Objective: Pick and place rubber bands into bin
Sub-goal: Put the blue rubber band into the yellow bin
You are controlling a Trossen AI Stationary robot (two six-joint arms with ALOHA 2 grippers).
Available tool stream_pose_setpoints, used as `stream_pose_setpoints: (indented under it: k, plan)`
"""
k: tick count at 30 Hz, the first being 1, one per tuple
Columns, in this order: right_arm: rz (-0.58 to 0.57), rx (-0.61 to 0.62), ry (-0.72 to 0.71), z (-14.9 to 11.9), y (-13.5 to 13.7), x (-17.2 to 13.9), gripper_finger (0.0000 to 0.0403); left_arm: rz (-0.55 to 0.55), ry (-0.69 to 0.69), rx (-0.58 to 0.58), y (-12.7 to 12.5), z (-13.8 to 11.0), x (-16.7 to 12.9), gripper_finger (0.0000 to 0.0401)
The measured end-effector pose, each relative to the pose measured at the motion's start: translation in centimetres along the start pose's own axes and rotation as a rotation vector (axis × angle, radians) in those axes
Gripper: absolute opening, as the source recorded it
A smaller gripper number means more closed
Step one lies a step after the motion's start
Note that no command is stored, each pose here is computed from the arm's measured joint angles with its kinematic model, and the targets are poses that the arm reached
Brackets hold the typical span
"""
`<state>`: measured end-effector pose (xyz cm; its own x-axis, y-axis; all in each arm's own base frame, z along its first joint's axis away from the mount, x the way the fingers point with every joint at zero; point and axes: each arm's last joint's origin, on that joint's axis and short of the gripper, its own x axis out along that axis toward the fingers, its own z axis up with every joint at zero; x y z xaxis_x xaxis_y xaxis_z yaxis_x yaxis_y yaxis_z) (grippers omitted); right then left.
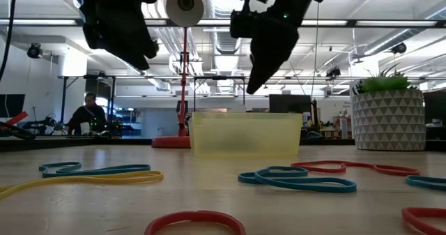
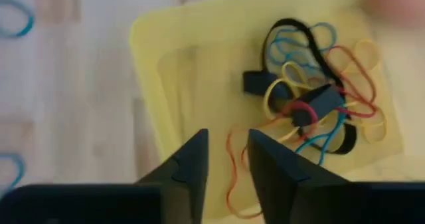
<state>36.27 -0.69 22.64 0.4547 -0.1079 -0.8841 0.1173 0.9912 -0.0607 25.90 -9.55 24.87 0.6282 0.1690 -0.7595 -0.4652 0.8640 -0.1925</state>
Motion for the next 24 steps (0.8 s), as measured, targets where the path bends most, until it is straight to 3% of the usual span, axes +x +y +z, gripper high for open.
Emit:
stream_pose_setpoints:
  k: [3,7,13,17,24]
  plan:
    - [0.006,-0.052,0.043,-0.5,0.6,-0.5,0.0142,-0.033,0.116,0.052,0.1,-0.7,-0.1,0.0212]
    - [0.041,-0.255,0.013,-0.9,2.9,-2.6,0.0179,-0.085,0.280,0.211,-0.3,-2.9,-0.7,0.0212]
    - [0.080,-0.468,-0.037,-1.9,7.7,-4.7,0.0201,-0.323,0.251,0.579,-3.3,-6.7,-0.2,0.0212]
    - [0.067,-0.473,-0.018,-3.0,9.7,-5.1,0.0201,-0.335,0.245,0.616,-4.3,-8.3,2.1,0.0212]
    - [0.052,-0.331,0.012,-3.7,10.2,-4.9,0.0201,-0.246,0.301,0.646,-4.4,-10.0,5.6,0.0212]
